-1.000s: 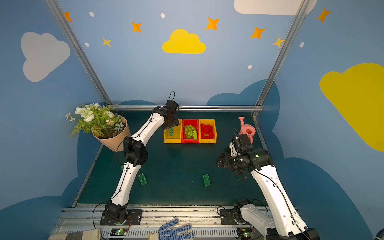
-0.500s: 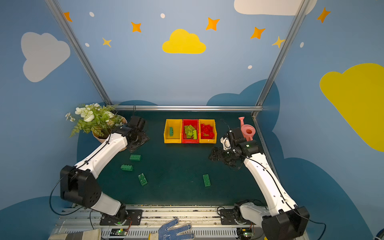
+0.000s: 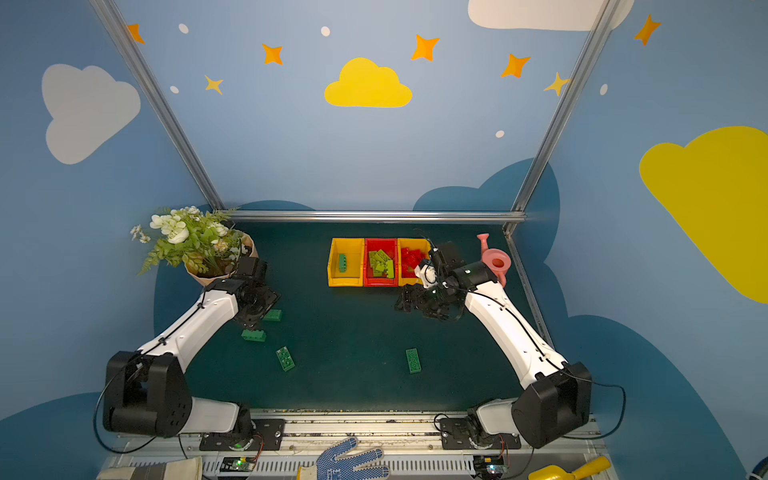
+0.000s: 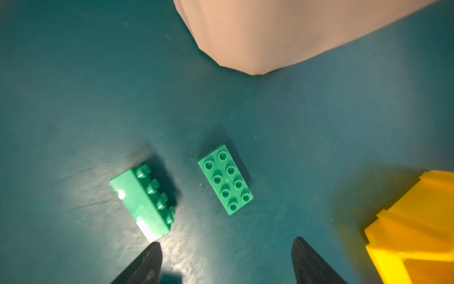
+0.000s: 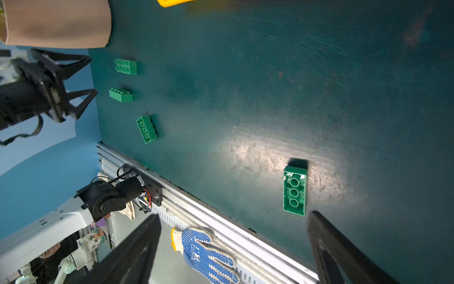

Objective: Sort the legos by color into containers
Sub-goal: 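Return the left gripper to the green bricks while the right moves toward the bins, then close the left gripper on a green brick and lift it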

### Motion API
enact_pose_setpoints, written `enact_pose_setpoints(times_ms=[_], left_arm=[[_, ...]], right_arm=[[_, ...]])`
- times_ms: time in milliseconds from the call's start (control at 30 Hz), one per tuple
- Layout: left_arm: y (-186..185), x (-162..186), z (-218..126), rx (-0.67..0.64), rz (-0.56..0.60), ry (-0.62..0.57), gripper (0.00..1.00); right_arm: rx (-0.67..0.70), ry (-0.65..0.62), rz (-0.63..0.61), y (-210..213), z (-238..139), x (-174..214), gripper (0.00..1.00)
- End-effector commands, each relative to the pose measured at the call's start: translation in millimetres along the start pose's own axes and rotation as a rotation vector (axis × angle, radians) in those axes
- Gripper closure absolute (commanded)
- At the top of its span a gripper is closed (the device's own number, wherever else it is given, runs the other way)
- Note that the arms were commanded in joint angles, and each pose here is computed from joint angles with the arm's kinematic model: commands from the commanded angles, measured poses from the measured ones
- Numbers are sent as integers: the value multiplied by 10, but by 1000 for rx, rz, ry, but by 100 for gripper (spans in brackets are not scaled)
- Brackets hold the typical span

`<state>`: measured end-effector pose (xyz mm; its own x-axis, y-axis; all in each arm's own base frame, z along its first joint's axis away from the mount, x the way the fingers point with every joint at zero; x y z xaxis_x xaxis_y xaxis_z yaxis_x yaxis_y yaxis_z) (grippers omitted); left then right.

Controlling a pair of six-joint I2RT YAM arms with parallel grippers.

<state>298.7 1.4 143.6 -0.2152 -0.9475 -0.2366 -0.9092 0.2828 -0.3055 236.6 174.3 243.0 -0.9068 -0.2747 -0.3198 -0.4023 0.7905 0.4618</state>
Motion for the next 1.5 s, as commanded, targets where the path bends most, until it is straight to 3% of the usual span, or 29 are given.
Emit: enact_pose_setpoints(times_ms=[0,600,700,833,967,1233,1467], left_arm=[[15,2,167,-13,-6,56,18],[-55,44,834,-130,46,160,24],[-53,75,894,-149,60,183,31],[-32,99,931,-168,68,201,50],[-84,126,880,-176,107,219,65],[-248,435,582,-163,262,213,70],[-1066,734,226,-12,506,187,70]], right_arm=[[8,-8,-13,74,-8,-31,9],[80,-12,37,75,3,49,9],[89,-9,43,70,3,53,9],[102,-5,49,61,-4,54,9],[115,-2,53,50,-14,64,9],[143,-10,62,22,-65,103,9],[166,-16,75,2,-134,162,9]])
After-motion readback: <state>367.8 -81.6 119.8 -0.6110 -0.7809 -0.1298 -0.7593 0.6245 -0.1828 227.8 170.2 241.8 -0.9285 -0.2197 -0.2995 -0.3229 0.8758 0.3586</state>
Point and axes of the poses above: each gripper's point midway between its finger pads, its own z axis out along the fingers, its own y axis along the line the jaws close on, x = y × z, the point moved 5 cm from there along -z, back along the fingers, and after that the axes turned 14 degrees about -z, right-handed, at the moved point
